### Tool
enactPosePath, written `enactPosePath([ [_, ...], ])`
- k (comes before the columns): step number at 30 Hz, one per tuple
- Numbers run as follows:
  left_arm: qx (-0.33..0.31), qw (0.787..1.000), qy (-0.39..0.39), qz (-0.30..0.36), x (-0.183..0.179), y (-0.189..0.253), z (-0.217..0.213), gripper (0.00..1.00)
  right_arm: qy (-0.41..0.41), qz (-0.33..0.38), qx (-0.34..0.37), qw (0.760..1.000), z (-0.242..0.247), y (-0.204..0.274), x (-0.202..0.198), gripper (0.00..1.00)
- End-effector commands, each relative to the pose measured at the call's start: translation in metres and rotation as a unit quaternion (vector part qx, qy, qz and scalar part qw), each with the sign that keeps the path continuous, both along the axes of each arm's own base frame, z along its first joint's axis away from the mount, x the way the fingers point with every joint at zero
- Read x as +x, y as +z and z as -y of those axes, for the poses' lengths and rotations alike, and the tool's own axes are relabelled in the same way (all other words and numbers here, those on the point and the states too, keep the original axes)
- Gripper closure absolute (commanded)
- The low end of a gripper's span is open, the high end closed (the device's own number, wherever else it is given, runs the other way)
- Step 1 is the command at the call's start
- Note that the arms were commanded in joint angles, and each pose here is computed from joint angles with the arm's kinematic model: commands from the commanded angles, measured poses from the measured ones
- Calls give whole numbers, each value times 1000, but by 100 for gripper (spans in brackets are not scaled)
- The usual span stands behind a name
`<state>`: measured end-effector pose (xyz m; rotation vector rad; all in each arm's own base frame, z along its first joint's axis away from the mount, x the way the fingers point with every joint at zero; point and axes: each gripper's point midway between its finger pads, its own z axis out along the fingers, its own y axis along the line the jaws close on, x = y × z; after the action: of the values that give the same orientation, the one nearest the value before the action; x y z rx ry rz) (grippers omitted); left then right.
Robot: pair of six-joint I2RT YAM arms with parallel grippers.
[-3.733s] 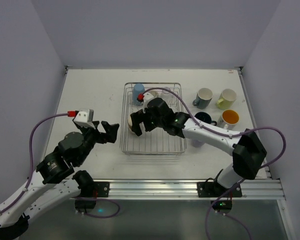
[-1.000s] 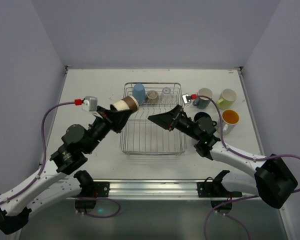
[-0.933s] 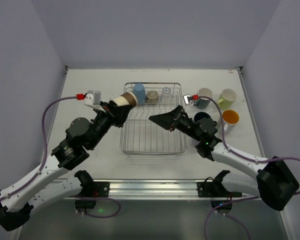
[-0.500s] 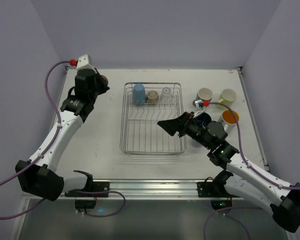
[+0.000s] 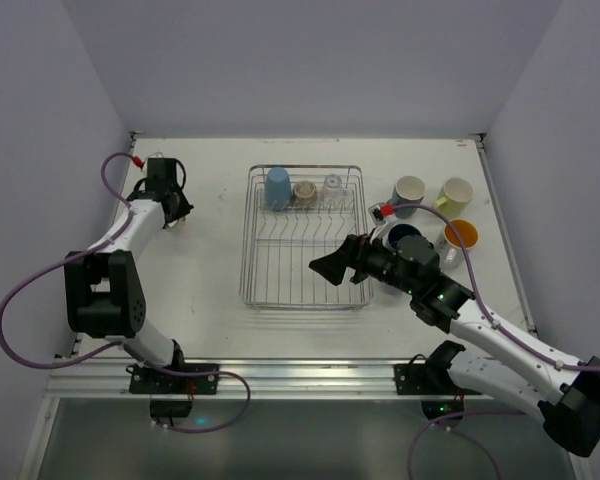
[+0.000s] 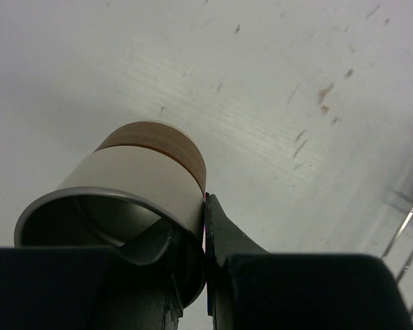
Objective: Unload the cups from the dish rack
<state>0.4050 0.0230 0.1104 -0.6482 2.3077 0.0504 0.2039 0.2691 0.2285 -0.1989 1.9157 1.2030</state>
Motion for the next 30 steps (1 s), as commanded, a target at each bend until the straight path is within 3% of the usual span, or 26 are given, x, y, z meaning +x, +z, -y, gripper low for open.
enactPosePath([
  [1, 11, 1000, -1, -17, 0, -12, -10, 100, 20, 24, -11, 999, -4, 9, -4, 1],
  [7, 22, 998, 4, -55, -2, -43, -14, 98, 22, 31, -19, 999, -3, 8, -5, 1],
  [10, 14, 998, -2, -60, -1, -48, -12, 88, 17, 32, -22, 999, -2, 6, -3, 1],
  [15, 10, 998, -10, -55, 0, -43, -9, 61, 12, 32, -31, 999, -3, 6, 2, 1],
  [19, 7, 999, -14, -31, 2, -25, -7, 32, 0, 35, -43, 998, -1, 7, 7, 1],
  [20, 2, 1000, -18, -16, 3, -14, -4, 21, -2, 37, -46, 998, 0, 7, 9, 1],
  [23, -7, 999, -23, 23, 5, 15, 0, 7, 1, 41, -54, 998, -2, 9, 11, 1],
  [27, -28, 993, -34, 105, 3, 69, 10, 2, -4, 40, -83, 996, -5, 9, 21, 5],
  [30, -64, 975, -74, 200, -8, 123, 32, 2, -19, 45, -108, 993, -5, 13, 34, 21],
])
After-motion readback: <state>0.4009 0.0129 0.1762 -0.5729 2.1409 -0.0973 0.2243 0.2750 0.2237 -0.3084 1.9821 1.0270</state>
